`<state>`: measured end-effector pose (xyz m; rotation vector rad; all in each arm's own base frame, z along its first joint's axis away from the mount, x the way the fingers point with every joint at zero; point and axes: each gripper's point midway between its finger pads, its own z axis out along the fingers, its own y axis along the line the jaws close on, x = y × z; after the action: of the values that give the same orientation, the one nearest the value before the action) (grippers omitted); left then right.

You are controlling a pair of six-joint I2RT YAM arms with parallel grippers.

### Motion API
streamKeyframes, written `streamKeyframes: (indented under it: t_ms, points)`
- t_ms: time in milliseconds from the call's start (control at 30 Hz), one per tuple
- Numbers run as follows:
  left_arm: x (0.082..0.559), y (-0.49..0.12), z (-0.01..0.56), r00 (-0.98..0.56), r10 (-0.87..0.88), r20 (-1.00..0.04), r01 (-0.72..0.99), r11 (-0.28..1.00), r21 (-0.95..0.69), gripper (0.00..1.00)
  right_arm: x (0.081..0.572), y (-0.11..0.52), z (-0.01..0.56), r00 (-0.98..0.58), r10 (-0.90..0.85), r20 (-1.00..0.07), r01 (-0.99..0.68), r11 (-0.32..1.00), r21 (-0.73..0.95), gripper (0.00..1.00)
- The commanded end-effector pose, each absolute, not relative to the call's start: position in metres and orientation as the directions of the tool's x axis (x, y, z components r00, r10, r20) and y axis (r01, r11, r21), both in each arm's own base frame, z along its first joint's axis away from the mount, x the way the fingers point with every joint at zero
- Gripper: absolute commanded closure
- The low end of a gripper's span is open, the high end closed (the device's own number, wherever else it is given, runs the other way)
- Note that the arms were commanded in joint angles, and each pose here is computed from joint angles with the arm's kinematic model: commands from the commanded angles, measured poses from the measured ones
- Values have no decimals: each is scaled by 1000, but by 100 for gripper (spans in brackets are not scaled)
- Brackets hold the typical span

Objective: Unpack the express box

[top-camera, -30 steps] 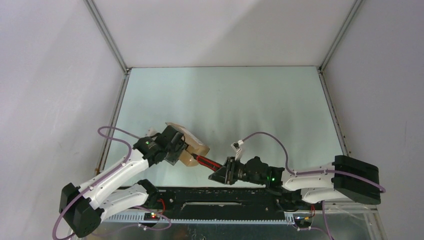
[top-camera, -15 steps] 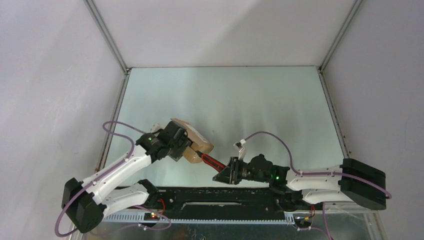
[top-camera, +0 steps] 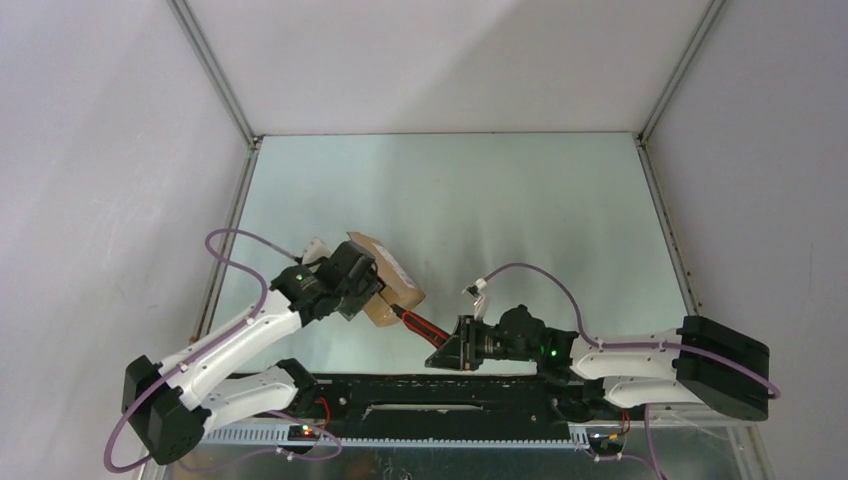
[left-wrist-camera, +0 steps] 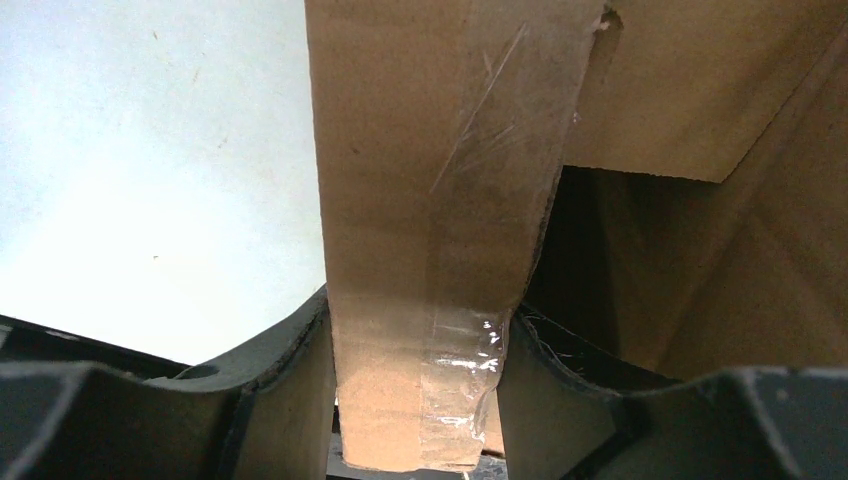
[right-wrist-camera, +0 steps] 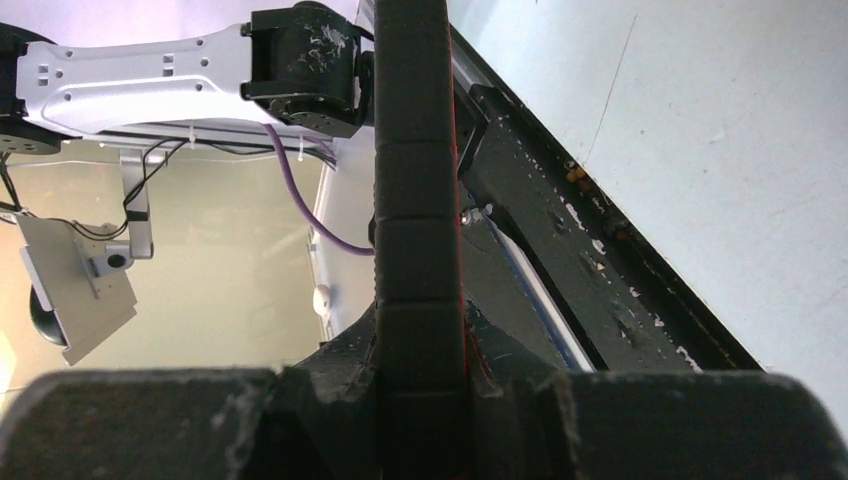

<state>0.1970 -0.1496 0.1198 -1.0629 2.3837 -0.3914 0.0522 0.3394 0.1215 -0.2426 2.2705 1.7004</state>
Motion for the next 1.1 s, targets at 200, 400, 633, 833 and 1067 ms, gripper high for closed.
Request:
streamKeyframes:
  t_ms: [200, 400, 633, 833, 1067]
  points:
    - [217, -160, 167, -526, -744, -411, -514, 664, -543, 100, 44, 357, 129, -971, -8, -239, -234, 238, 943, 100]
    - [216, -168, 169, -529, -744, -408, -491, 661, -568, 100, 44, 366, 128, -982, -15, -189, -188, 225, 956, 100]
    - [216, -159, 167, -532, -722, -443, -488, 688, -537, 100, 41, 365, 123, -983, -34, -178, -181, 228, 957, 100]
    - [226, -137, 170, -508, -702, -499, -489, 712, -504, 100, 36, 357, 124, -985, -46, -164, -170, 208, 963, 100]
    - [217, -138, 154, -601, -639, -480, -500, 769, -398, 100, 51, 339, 124, -982, 19, -188, -179, 228, 957, 100]
